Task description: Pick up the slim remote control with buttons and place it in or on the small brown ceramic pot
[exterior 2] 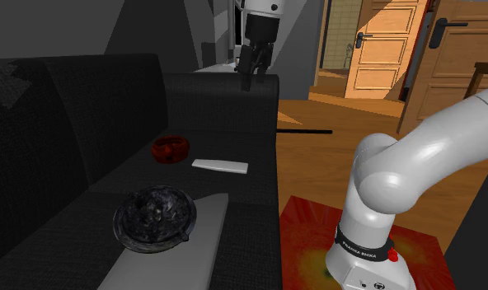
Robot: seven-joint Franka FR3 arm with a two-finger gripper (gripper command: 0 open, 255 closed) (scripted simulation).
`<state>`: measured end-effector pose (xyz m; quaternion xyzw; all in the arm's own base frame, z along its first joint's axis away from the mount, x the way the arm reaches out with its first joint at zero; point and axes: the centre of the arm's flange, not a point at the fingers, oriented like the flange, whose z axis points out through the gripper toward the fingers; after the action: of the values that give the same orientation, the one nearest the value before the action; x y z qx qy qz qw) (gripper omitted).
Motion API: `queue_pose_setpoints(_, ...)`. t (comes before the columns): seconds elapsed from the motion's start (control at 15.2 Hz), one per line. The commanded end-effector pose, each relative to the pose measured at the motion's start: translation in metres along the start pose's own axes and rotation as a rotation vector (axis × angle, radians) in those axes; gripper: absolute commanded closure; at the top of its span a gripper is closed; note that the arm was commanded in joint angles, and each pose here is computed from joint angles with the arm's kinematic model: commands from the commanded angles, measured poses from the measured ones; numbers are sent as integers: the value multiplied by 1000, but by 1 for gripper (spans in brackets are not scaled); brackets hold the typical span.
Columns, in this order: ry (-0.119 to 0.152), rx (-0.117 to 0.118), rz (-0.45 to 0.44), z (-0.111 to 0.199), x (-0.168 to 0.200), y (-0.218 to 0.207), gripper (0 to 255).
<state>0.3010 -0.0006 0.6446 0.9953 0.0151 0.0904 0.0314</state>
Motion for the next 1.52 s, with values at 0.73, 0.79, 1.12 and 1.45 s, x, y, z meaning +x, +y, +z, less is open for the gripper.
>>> queue_pose_setpoints(0.73,-50,45,-142,132,59,40,0)
queue_pose_setpoints(0.79,-54,49,-155,144,64,43,0)
queue_pose_setpoints(1.12,-77,69,-220,206,90,55,0)
queue_pose_setpoints(1.45,-100,90,-285,269,116,65,0)
